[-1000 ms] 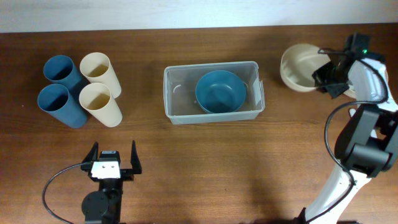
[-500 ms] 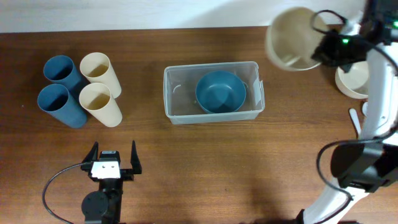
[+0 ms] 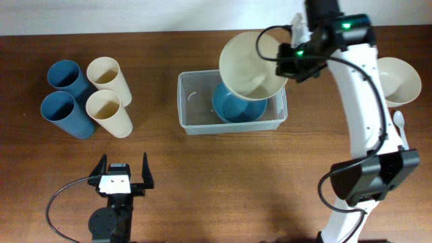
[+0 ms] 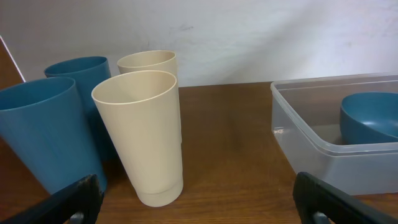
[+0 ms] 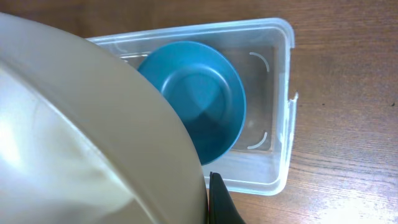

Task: Pack container
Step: 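Lower the cream bowl into the blue bowl and release it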

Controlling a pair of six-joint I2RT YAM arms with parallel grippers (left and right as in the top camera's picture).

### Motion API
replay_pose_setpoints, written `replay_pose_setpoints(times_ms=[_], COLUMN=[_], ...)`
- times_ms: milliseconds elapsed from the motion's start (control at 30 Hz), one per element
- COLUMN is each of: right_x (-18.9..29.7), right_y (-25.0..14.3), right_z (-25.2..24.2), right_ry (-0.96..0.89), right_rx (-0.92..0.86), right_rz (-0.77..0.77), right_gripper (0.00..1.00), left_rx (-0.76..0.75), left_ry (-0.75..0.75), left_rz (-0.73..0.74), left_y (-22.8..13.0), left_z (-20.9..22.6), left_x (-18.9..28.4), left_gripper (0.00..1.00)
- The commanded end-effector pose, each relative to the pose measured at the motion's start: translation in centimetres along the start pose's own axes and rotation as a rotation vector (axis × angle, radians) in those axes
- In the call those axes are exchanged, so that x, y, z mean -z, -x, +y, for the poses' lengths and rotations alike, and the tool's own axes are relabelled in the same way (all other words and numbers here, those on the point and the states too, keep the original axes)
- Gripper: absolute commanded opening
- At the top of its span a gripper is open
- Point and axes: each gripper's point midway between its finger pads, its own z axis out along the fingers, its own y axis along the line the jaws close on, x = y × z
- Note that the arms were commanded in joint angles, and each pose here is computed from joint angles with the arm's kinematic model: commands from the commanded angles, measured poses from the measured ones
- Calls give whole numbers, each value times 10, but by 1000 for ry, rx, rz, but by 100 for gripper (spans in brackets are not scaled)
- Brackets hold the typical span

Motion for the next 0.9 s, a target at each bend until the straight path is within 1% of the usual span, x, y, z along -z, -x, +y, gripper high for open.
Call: replay_pose_setpoints(times_ms=[0, 167, 367, 500, 867], right_x=[-17, -37, -66, -83, -112], right_y=[2, 0, -6, -9, -17], right_z=[-8, -13, -10, -14, -19], right_ry=[-73, -80, -30, -40, -58], right_rx=[-25, -36, -52, -61, -61], right_rz=[11, 59, 132, 168, 230], right_gripper=[4, 4, 4, 4, 4], left_rx=[-12, -12, -12, -12, -12], left_ry=[-8, -8, -8, -8, -8], left_rz=[-2, -1, -2, -2, -2], left_y=[-1, -1, -1, -1, -1], left_z=[-1, -1, -1, -1, -1], left_x=[0, 0, 0, 0, 0], left_gripper=[100, 100, 100, 100, 100])
